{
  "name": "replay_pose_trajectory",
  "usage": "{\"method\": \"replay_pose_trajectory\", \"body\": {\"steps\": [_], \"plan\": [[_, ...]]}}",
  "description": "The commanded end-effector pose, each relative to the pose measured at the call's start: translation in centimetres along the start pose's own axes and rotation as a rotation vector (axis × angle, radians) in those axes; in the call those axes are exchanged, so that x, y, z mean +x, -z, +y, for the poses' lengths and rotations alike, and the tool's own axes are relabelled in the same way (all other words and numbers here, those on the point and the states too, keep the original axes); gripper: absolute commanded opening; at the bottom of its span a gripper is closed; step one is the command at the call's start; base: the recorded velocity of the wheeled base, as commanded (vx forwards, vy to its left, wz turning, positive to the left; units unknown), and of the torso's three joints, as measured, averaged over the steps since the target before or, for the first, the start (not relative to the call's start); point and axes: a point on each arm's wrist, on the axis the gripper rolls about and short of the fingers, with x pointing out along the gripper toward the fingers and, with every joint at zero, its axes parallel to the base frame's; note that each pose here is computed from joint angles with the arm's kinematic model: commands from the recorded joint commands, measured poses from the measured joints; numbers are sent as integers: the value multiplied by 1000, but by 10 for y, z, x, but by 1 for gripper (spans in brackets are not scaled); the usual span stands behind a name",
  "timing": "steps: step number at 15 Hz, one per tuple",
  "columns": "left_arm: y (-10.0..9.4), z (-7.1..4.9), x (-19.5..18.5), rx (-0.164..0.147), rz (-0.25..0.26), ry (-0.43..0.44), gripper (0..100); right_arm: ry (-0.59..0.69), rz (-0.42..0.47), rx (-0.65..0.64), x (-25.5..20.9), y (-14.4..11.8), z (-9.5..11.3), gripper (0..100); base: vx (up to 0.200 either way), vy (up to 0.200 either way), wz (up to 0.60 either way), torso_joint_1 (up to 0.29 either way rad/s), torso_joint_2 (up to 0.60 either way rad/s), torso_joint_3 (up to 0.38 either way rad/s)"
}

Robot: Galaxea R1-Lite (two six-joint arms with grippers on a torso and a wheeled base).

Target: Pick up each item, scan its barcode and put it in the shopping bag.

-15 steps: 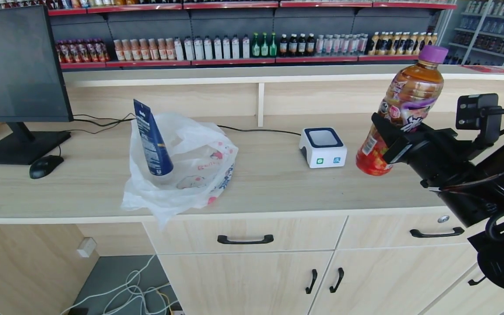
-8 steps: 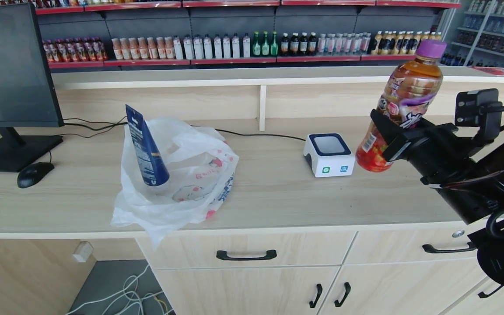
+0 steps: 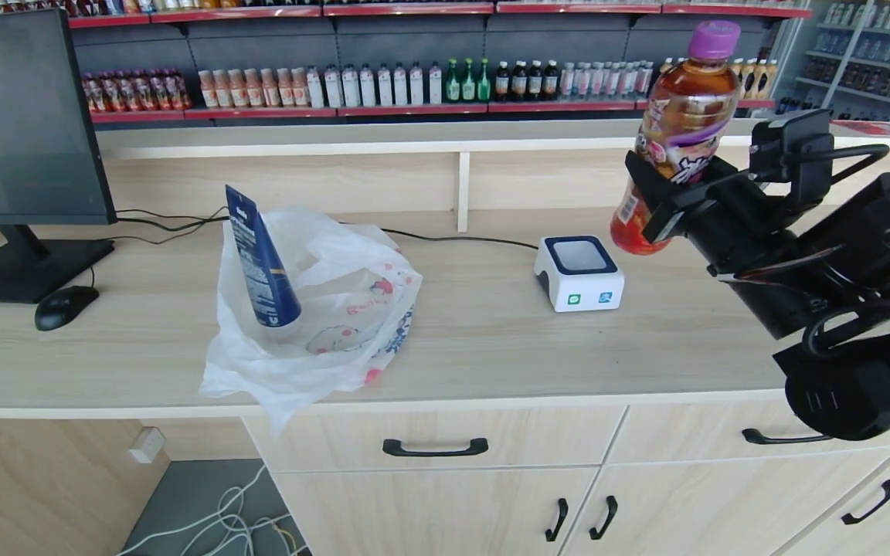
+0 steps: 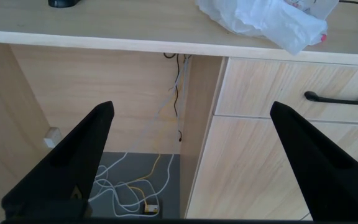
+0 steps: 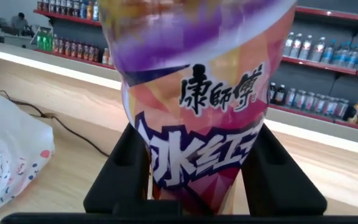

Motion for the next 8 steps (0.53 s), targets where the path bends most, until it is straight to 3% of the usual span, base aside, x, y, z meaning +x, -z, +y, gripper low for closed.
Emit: {"method": "replay_pose_trajectory", "body": {"steps": [1,4,8], "plan": [[0,0,0,-1,-1,0,100,18,0,-57,16,-3,1,0,0,0,0,0,0,0],[-1,0,0,3,-6,0,100,3,-2,-119,21,9,7,0,0,0,0,0,0,0],[-1,0,0,3,-7,0,100,-139,-39,-323,24,34,14,0,0,0,0,0,0,0]]}}
